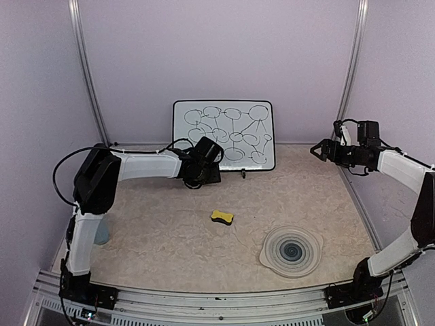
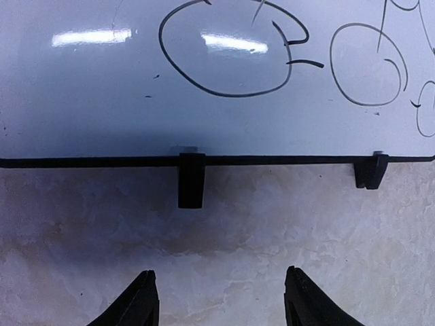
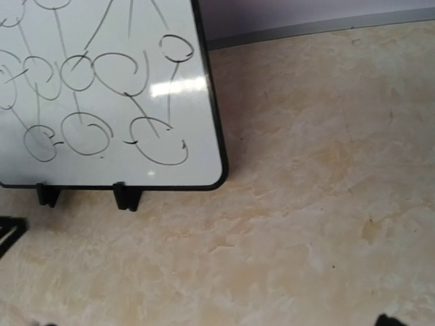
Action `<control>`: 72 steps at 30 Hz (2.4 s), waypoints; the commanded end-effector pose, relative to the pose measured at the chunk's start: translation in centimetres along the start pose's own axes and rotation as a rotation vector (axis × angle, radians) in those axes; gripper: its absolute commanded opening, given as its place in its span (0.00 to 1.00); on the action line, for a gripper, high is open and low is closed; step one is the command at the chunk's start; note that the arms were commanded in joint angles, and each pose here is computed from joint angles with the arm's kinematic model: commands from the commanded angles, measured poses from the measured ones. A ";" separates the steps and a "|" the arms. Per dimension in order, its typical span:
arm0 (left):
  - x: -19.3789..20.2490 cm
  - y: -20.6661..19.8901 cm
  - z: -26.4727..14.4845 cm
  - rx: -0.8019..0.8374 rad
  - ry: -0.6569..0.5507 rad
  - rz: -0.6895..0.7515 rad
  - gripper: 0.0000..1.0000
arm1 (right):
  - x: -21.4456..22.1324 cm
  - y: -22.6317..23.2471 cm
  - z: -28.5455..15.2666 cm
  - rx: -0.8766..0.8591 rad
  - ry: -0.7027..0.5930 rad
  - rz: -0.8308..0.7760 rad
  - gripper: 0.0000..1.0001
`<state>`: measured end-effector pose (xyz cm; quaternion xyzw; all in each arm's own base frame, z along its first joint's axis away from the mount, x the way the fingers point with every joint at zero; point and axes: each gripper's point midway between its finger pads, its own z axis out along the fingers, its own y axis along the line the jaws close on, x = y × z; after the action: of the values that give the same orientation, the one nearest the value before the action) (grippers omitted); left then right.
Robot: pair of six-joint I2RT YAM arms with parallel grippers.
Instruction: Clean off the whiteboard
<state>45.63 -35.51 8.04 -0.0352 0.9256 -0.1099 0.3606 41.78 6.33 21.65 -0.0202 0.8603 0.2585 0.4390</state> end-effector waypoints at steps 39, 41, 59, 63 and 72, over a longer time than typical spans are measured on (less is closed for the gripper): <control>4.0 -1.4 2.3 0.395 0.110 0.379 0.00 | -4.7 5.6 -5.5 -0.124 -0.056 -0.035 1.00; 5.9 -2.2 1.5 0.430 0.139 0.446 0.00 | -5.6 6.4 -6.4 -0.137 -0.073 -0.035 1.00; 17.5 0.6 -3.6 0.617 0.386 0.788 0.00 | -6.4 9.0 -9.0 -0.175 0.021 -0.030 0.85; 15.8 2.2 -2.6 0.522 0.378 0.840 0.00 | -5.1 9.6 -8.4 -0.236 0.059 0.000 0.80; 12.0 0.9 -1.7 0.508 0.302 0.874 0.15 | -1.3 12.0 -6.8 -0.329 0.205 0.035 0.70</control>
<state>35.09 -38.11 2.92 0.4631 0.8186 -0.2089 0.2679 35.72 11.33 32.54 -0.0877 0.8404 0.3748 0.3815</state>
